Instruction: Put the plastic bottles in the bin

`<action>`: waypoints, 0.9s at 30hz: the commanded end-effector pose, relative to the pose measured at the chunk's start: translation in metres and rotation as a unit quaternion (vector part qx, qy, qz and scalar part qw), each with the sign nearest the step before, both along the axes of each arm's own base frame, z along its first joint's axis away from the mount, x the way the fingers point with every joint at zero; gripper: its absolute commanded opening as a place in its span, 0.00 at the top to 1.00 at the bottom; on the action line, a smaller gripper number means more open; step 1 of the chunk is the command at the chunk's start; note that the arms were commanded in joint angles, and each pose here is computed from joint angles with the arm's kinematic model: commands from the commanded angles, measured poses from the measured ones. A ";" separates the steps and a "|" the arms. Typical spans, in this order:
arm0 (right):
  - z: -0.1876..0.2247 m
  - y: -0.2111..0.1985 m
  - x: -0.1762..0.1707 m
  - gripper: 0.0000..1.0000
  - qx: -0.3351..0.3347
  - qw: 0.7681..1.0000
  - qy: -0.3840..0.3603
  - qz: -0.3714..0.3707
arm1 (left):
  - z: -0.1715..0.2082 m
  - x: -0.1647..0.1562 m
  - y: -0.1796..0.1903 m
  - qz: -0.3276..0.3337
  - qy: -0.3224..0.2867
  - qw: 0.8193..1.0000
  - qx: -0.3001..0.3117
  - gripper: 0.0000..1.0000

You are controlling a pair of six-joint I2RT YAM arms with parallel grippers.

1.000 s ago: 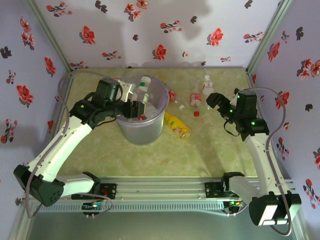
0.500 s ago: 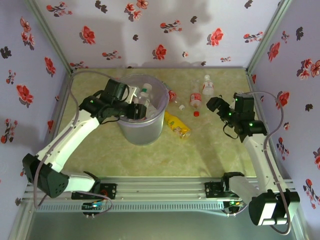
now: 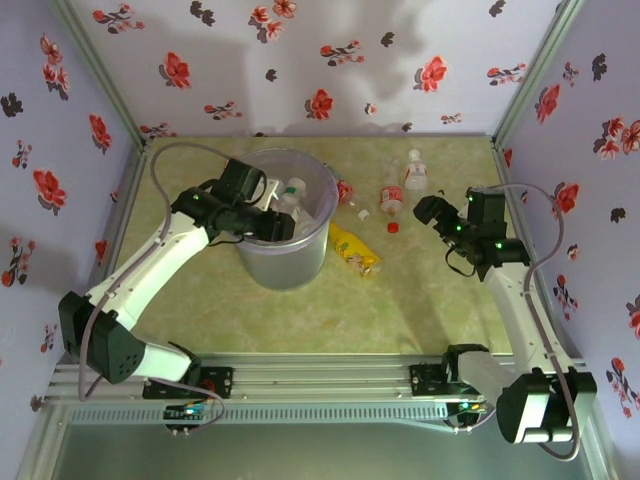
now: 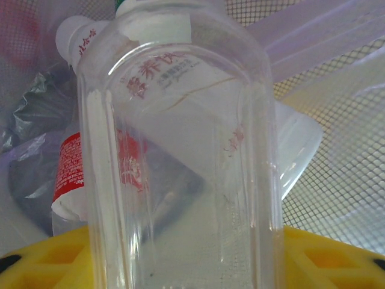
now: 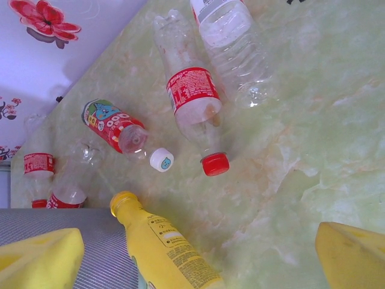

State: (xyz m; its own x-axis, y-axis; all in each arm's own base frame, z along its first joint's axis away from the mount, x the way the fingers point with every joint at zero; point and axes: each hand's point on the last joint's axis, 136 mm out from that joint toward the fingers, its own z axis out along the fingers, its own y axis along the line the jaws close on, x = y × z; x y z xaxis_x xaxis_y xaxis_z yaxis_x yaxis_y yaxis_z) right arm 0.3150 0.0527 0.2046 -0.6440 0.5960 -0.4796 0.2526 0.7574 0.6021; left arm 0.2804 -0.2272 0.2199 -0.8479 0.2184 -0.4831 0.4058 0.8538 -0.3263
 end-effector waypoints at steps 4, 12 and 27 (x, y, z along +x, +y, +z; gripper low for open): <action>-0.007 -0.004 0.003 0.01 -0.008 1.000 -0.001 -0.003 | 0.000 0.004 0.000 -0.008 -0.005 1.000 0.007 0.93; -0.013 -0.004 0.008 0.01 -0.018 1.000 0.007 0.005 | 0.001 0.004 -0.001 -0.012 -0.007 1.000 0.007 0.65; -0.015 -0.022 0.028 0.01 -0.133 0.991 0.028 -0.021 | 0.034 0.008 -0.002 -0.013 -0.045 0.999 -0.011 0.00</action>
